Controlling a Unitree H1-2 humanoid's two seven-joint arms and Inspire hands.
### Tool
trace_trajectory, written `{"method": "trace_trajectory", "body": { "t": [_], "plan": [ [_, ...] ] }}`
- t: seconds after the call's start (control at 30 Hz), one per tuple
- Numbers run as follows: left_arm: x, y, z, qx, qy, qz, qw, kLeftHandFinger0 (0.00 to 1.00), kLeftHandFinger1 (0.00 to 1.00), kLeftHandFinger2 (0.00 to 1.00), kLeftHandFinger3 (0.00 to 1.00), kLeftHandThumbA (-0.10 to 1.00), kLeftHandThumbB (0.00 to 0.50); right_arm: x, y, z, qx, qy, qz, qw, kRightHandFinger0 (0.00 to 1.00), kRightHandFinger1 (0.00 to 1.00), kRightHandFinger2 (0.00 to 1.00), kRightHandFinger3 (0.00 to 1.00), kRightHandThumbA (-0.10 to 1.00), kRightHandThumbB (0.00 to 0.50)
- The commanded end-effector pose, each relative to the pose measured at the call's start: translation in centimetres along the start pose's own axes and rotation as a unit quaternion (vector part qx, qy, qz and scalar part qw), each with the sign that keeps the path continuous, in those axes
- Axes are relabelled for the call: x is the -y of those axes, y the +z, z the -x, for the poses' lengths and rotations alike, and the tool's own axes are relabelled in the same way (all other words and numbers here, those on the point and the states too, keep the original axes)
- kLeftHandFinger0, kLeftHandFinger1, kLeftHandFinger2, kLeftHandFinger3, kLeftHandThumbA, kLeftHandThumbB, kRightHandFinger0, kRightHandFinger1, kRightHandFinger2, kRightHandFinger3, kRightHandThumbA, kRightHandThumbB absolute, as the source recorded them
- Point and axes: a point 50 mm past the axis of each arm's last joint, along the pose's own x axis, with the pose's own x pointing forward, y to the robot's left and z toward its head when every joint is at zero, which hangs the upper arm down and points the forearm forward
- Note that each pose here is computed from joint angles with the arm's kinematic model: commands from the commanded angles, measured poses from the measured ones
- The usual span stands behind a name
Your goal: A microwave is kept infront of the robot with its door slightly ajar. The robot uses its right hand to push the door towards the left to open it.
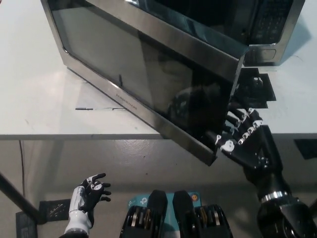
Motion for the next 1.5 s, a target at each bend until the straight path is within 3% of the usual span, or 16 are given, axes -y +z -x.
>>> {"method": "trace_trajectory", "body": {
  "t": [0.0, 0.3, 0.4, 0.7, 0.93, 0.97, 1.03, 1.07, 1.17, 1.2, 1.33, 1.4, 1.43, 1.47],
  "plan": [
    [0.6, 1.6, -0.8, 0.025, -0.003, -0.001, 1.000, 0.34, 0.33, 0.38, 0.51, 0.06, 0.054, -2.3, 0.3, 1.7, 0.016, 0.044, -0.032, 0.998, 0.60, 0.71, 0.74, 0.87, 0.93, 0.174],
    [0.6, 1.5, -0.8, 0.026, -0.003, 0.005, 1.000, 0.33, 0.34, 0.39, 0.51, 0.07, 0.061, -4.5, -2.8, 5.2, -0.015, 0.074, -0.043, 0.996, 0.51, 0.64, 0.70, 0.85, 1.00, 0.150],
    [0.8, 1.6, -0.9, 0.027, -0.007, 0.002, 1.000, 0.33, 0.33, 0.38, 0.50, 0.07, 0.047, -4.6, -3.3, 5.9, -0.024, 0.069, -0.048, 0.996, 0.51, 0.64, 0.70, 0.84, 0.99, 0.175],
    [1.0, 1.8, -1.2, 0.035, -0.013, -0.007, 0.999, 0.33, 0.33, 0.38, 0.51, 0.10, 0.049, -4.2, -3.7, 6.3, -0.031, 0.066, -0.054, 0.996, 0.49, 0.64, 0.71, 0.84, 0.97, 0.179],
    [1.0, 1.7, -1.3, 0.035, -0.014, -0.001, 0.999, 0.31, 0.32, 0.38, 0.53, 0.08, 0.053, -3.0, -3.0, 5.9, -0.021, 0.049, -0.045, 0.998, 0.54, 0.66, 0.72, 0.84, 0.99, 0.167],
    [1.1, 1.8, -1.3, 0.033, -0.012, 0.000, 0.999, 0.33, 0.33, 0.39, 0.53, 0.08, 0.045, -2.0, -2.5, 5.7, -0.015, 0.034, -0.039, 0.999, 0.56, 0.69, 0.76, 0.89, 0.98, 0.138],
    [1.1, 1.8, -1.2, 0.033, -0.010, -0.002, 0.999, 0.32, 0.33, 0.39, 0.52, 0.08, 0.051, -0.9, -2.1, 5.7, -0.014, 0.017, -0.039, 0.999, 0.57, 0.70, 0.77, 0.90, 0.93, 0.145],
    [1.1, 1.8, -1.2, 0.032, -0.010, -0.004, 0.999, 0.32, 0.33, 0.39, 0.52, 0.08, 0.049, -0.1, -2.0, 5.6, -0.013, 0.008, -0.037, 0.999, 0.57, 0.69, 0.77, 0.90, 0.90, 0.129],
    [1.0, 1.8, -1.2, 0.031, -0.011, -0.005, 0.999, 0.32, 0.33, 0.38, 0.53, 0.08, 0.038, 2.7, -2.0, 5.7, -0.018, -0.040, 0.005, 0.999, 0.58, 0.67, 0.71, 0.86, 0.82, 0.142],
    [1.0, 1.8, -1.1, 0.033, -0.012, -0.008, 0.999, 0.32, 0.32, 0.38, 0.53, 0.07, 0.035, 3.8, -2.2, 5.7, -0.020, -0.053, 0.015, 0.998, 0.61, 0.71, 0.73, 0.88, 0.79, 0.146],
    [1.0, 1.7, -1.2, 0.033, -0.010, -0.004, 0.999, 0.32, 0.32, 0.37, 0.51, 0.07, 0.036, 6.7, -3.0, 6.1, -0.018, -0.084, 0.045, 0.995, 0.59, 0.70, 0.72, 0.89, 0.74, 0.133],
    [1.0, 1.8, -1.3, 0.034, -0.012, 0.000, 0.999, 0.32, 0.33, 0.38, 0.52, 0.05, 0.025, 9.9, -4.3, 6.5, -0.031, -0.158, 0.069, 0.985, 0.52, 0.64, 0.67, 0.81, 0.67, 0.220],
    [1.0, 1.8, -1.2, 0.034, -0.012, -0.001, 0.999, 0.32, 0.33, 0.39, 0.52, 0.05, 0.024, 10.3, -4.5, 6.6, -0.034, -0.169, 0.072, 0.982, 0.53, 0.65, 0.67, 0.81, 0.66, 0.221],
    [1.0, 1.8, -1.2, 0.032, -0.010, 0.002, 0.999, 0.33, 0.33, 0.39, 0.53, 0.06, 0.031, 11.1, -4.9, 6.9, -0.034, -0.181, 0.079, 0.980, 0.49, 0.62, 0.66, 0.83, 0.64, 0.188]
  ]
}}
